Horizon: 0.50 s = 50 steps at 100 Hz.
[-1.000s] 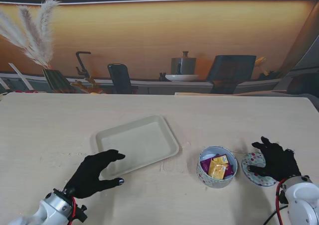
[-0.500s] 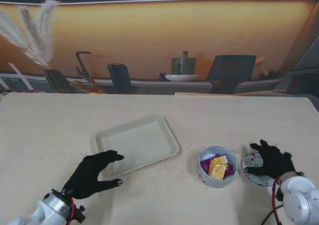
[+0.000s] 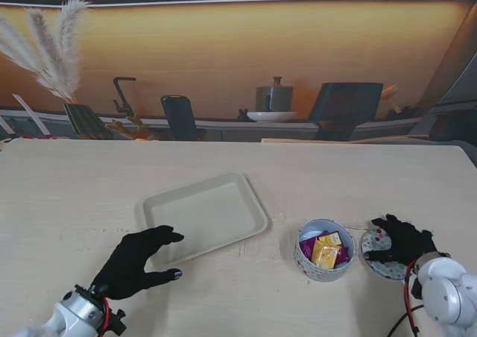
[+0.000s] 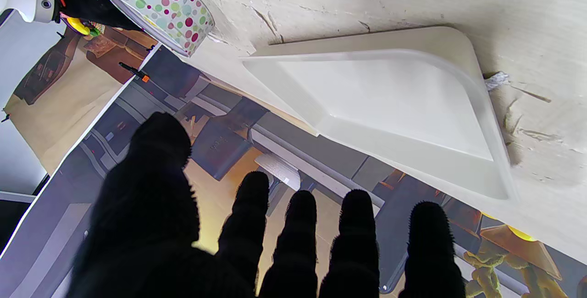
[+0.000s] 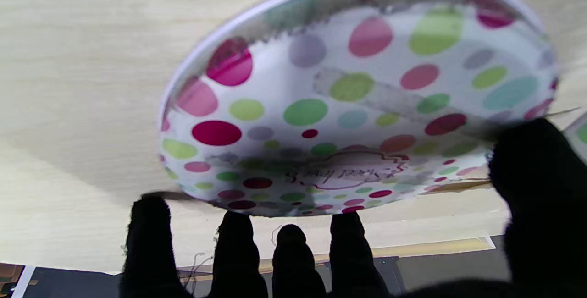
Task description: Pour cookies into a cookie box
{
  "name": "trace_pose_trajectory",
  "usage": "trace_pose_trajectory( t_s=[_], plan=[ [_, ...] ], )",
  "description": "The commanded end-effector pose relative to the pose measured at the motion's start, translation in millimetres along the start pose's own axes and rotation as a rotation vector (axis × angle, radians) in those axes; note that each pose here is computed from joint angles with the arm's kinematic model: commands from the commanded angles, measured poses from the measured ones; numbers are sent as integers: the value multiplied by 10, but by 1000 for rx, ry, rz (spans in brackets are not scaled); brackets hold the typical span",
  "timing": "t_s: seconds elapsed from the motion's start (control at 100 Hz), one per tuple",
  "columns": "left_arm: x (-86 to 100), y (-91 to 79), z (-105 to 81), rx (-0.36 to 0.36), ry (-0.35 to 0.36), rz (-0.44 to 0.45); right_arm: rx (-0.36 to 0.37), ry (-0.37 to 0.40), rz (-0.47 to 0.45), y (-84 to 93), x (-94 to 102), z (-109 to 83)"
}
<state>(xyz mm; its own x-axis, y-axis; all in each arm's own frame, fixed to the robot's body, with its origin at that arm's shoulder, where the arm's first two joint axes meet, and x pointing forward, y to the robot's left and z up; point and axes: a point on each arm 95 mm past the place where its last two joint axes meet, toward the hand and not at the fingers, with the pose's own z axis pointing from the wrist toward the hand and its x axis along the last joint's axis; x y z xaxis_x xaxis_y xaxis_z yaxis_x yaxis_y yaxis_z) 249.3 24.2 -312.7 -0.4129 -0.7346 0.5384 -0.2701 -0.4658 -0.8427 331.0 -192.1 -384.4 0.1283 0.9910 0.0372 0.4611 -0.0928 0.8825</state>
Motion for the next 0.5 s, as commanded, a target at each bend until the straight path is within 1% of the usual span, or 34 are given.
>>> trace_pose_trajectory(
  t_s=[0.0,0.29,0.49],
  plan=[
    [38,12,-23,-7,7,-2,51,1,-2,-113,11,-2],
    [10,-11,-36,-12,-4,-11,71,24,-14,-102,66,-23],
    [17,-23,-46,-13,3,-13,93,27,-3,-152,82,-37]
  ],
)
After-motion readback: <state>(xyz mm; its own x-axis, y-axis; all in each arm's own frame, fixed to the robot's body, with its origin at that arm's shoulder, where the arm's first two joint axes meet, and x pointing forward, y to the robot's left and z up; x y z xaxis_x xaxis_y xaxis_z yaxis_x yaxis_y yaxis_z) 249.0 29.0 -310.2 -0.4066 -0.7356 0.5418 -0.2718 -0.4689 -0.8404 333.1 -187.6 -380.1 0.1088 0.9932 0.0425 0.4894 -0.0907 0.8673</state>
